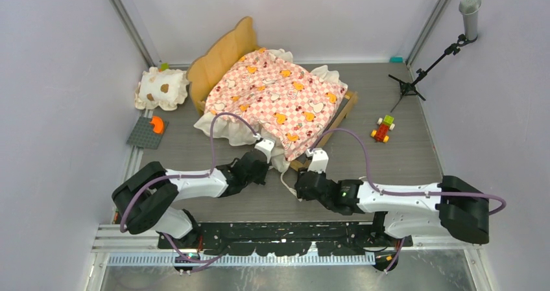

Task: Set up the pet bed
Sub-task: Tie the ropes to the bed frame.

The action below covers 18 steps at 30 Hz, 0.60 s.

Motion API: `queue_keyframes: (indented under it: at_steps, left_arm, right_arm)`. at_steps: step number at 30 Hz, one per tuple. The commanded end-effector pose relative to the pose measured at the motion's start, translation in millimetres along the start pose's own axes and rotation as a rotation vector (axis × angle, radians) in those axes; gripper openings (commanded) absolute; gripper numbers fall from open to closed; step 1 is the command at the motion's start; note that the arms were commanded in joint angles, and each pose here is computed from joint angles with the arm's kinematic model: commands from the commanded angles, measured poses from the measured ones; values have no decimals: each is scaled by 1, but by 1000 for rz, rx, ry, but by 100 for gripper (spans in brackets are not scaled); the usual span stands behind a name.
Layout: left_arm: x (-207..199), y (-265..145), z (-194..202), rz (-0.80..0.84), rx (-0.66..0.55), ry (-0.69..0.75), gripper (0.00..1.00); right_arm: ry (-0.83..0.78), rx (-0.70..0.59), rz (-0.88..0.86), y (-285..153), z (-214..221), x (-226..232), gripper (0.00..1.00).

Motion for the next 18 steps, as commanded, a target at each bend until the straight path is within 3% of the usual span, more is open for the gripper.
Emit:
queue_keyframes:
  at_steps: [1,10,18]
  left_arm:
    - [-5,-7,-19,26,-44,-1,0]
    - [-5,-8,-18,25,-38,-2,0]
    - [-1,-7,-14,-7,-8,8,0]
  right_arm:
    - [25,-45,-37,14,-2,13,45]
    - [-43,18,-41,36,14,23,47]
    - [-162,81,104,41,32,15,41]
Point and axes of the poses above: each gripper's point midway between its finger pads, its own y axis out along the fingers, its own x axis along the line the jaws close on, z = x × y, the point moved 7 cm from there along -y, back along the fingers, and after that the axes turned 6 degrees about y, right-handed, at the moved point
